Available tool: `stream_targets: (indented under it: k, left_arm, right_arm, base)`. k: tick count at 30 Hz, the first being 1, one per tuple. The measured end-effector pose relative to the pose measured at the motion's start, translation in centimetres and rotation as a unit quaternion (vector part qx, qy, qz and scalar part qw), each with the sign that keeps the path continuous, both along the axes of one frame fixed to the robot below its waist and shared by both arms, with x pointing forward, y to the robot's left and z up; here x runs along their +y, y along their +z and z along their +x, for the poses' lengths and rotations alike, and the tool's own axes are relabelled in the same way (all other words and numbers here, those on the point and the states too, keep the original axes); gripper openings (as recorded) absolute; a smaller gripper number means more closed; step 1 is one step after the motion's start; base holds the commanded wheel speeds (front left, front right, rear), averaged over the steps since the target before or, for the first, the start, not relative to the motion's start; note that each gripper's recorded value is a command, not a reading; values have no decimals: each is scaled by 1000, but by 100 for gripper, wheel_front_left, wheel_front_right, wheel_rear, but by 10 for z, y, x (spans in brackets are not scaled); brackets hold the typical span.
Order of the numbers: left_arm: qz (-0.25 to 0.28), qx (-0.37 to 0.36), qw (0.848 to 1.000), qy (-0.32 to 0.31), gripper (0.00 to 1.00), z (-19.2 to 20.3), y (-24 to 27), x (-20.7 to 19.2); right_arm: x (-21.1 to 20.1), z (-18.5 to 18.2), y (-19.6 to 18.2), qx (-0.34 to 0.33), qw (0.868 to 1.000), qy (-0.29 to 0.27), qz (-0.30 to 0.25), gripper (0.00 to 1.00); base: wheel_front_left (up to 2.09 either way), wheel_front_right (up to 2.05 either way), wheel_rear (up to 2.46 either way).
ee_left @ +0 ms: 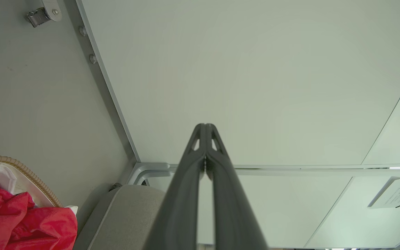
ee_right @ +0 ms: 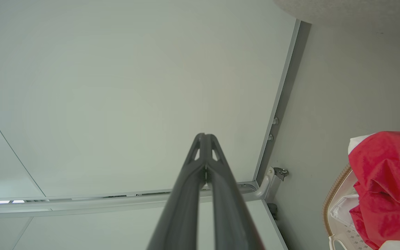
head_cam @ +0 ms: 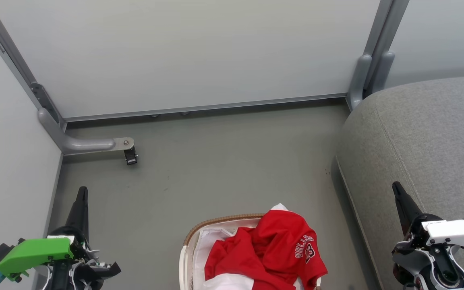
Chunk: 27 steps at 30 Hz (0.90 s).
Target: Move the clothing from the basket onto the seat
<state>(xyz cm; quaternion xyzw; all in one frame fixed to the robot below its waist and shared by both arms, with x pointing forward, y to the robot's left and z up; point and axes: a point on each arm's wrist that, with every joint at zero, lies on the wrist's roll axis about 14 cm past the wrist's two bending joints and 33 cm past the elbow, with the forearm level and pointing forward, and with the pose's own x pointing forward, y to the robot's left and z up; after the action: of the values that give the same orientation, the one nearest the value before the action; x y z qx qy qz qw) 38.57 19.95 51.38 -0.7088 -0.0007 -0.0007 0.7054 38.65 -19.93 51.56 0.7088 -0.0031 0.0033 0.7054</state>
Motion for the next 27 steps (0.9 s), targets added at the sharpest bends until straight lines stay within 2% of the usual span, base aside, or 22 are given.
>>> stream_targets:
  k: [15,16,18,23,27]
  left_arm:
    - [0,0,1000,0,0,0,0,0]
    - [0,0,1000,0,100,0,0,0]
    - [-2,13,1000,0,100,-3,-9,-1]
    - [-6,54,999,-1,100,-16,-36,-4]
    - [-3,56,998,-4,100,-16,-37,-9]
  right_arm:
    - [0,0,0,0,1000,0,0,0]
    - [0,0,0,0,1000,0,0,100]
    - [1,-2,-8,11,1000,0,3,98]
    - [5,-14,-34,50,999,-1,12,100]
    - [3,-15,-36,53,999,-9,7,100]
  base:
    - [0,0,0]
    - [0,0,0]
    - [0,0,0]
    - [0,0,0]
    - [0,0,0]
